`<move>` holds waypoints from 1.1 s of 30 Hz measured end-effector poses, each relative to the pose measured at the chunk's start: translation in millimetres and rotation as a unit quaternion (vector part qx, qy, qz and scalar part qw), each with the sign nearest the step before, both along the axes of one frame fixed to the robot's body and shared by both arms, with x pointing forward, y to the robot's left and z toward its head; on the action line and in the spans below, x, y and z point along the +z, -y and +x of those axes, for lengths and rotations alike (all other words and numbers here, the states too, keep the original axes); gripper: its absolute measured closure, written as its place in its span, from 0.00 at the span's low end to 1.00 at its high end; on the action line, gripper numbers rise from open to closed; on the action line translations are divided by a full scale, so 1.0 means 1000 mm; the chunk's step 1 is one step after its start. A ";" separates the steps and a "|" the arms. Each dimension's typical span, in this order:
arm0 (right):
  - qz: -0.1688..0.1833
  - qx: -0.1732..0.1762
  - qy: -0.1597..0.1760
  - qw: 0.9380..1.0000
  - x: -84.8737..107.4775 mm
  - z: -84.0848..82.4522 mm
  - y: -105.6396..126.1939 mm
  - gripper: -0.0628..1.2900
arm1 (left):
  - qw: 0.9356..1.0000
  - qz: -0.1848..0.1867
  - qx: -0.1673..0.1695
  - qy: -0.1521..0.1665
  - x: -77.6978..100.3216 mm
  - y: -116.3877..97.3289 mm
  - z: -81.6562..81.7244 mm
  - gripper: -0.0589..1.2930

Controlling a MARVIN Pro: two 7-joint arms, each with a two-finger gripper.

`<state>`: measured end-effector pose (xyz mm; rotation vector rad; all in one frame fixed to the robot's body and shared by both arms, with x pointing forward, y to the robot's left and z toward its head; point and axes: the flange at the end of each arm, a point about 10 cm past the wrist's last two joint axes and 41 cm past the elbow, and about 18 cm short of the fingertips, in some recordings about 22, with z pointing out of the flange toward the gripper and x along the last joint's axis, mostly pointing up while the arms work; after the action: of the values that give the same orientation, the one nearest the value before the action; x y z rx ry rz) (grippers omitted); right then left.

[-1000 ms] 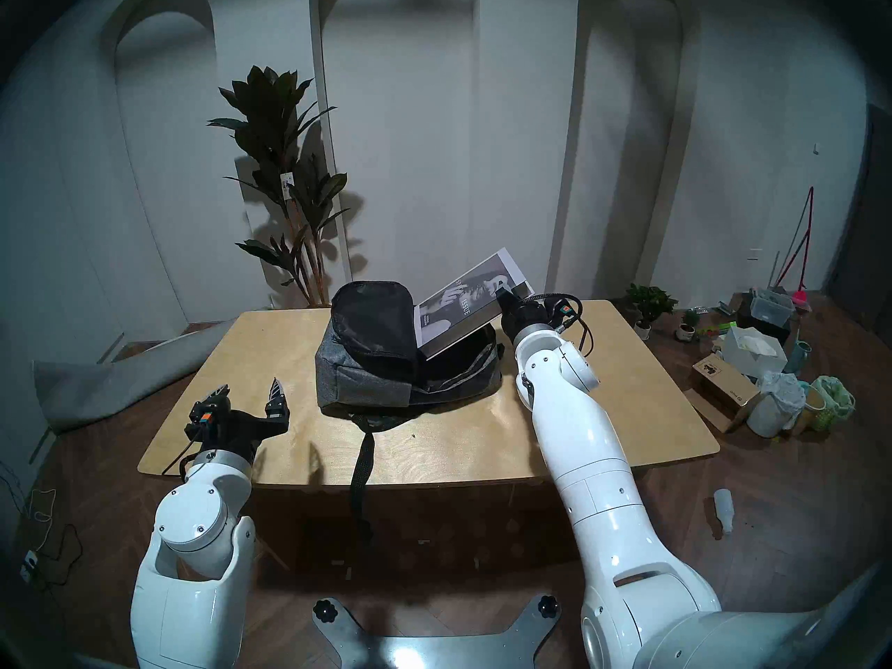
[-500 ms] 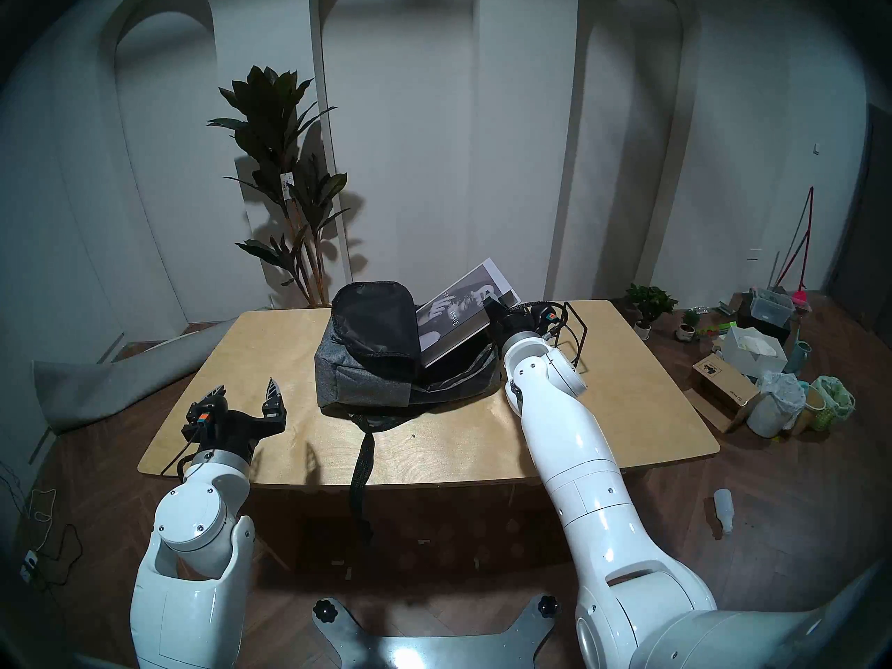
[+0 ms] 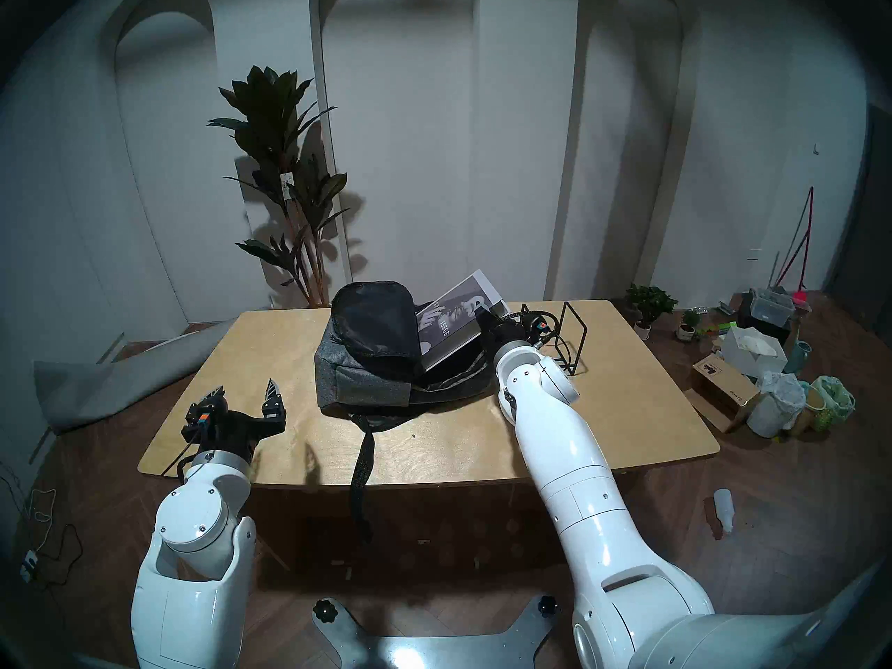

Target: Put the book into the bag and close the bag

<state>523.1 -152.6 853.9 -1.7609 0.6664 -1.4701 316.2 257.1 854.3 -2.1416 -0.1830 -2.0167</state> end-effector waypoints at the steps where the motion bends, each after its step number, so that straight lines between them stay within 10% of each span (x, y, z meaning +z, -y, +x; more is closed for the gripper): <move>1: 0.000 0.002 -0.002 1.000 -0.002 -0.001 -0.001 0.67 | 1.000 0.000 0.000 0.000 0.000 0.000 0.000 0.04; 33: -0.015 0.030 -0.045 0.998 -0.027 -0.005 -0.043 0.68 | 1.000 0.004 0.004 0.000 0.001 -0.005 -0.001 0.04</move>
<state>518.4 -109.6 826.6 -1.8635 0.6341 -1.3727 315.0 261.7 854.9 -2.1321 -0.1830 -2.0108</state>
